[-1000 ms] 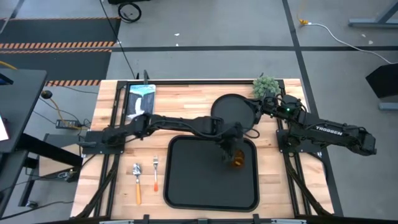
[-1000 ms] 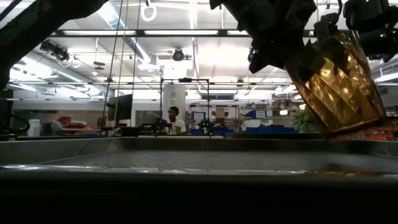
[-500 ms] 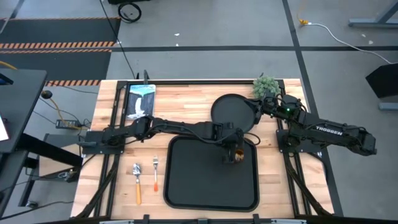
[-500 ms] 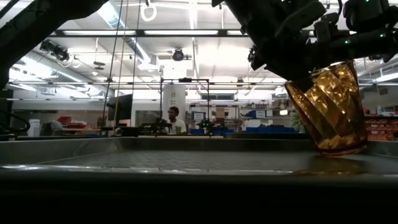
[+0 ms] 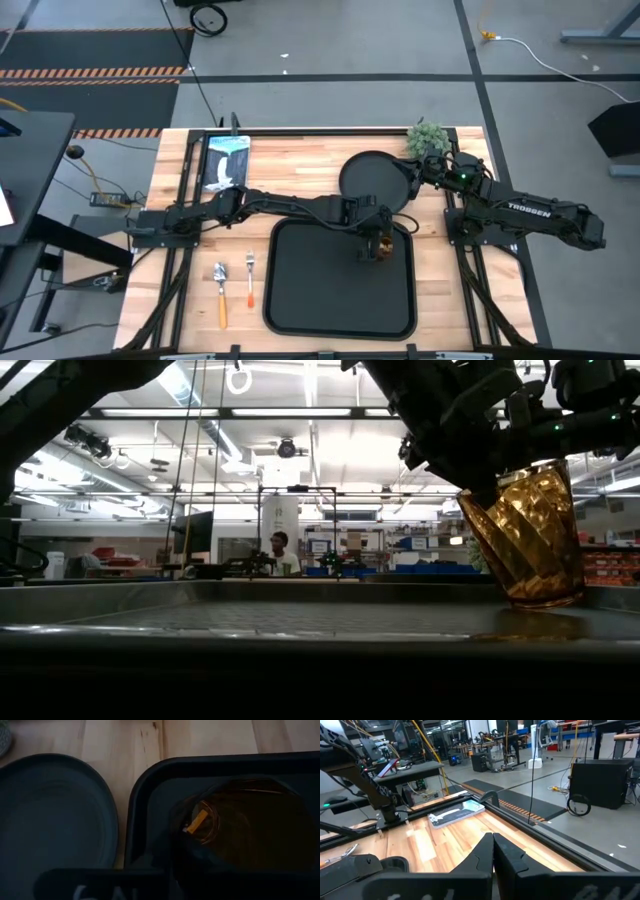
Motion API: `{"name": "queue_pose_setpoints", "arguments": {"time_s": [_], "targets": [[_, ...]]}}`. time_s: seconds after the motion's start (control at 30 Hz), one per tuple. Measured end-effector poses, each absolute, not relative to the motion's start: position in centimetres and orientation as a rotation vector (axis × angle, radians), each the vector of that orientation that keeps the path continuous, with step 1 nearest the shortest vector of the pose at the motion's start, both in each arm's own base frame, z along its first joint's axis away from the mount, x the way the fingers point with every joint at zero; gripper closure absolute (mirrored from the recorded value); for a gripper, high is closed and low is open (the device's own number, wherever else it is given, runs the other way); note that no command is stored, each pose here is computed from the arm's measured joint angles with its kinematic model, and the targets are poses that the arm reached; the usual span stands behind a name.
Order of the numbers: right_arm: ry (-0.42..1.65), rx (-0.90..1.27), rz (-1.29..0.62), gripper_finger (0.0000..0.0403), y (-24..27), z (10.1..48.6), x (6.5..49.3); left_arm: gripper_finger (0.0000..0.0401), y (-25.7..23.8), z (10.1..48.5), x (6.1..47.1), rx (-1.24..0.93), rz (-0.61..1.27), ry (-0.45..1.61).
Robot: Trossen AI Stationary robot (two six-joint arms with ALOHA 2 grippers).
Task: Pick and place plate/cup/fork/spoon on tray
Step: Put the brown cup on the black tray
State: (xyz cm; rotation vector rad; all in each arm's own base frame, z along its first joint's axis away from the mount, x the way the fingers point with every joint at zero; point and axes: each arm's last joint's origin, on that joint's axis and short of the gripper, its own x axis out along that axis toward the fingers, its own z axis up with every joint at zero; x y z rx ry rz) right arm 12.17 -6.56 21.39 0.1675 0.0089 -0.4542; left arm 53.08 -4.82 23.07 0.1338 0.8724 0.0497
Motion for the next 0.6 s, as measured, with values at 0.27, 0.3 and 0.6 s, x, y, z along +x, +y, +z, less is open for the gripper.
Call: {"name": "queue_pose_setpoints", "arguments": {"time_s": [0.27,0.3,0.6], "targets": [[0.009,0.168,-0.454,0.0390,-6.56,21.37,12.17,0.0311,-4.82,23.07,53.08,0.134,0.052,0.872],[0.009,0.168,-0.454,0.0391,-6.56,21.37,12.17,0.0305,-4.82,23.07,53.08,0.134,0.052,0.872],[0.009,0.168,-0.454,0.0389,-6.56,21.37,12.17,0.0270,-4.81,23.28,53.32,0.156,0.060,0.838]]}}
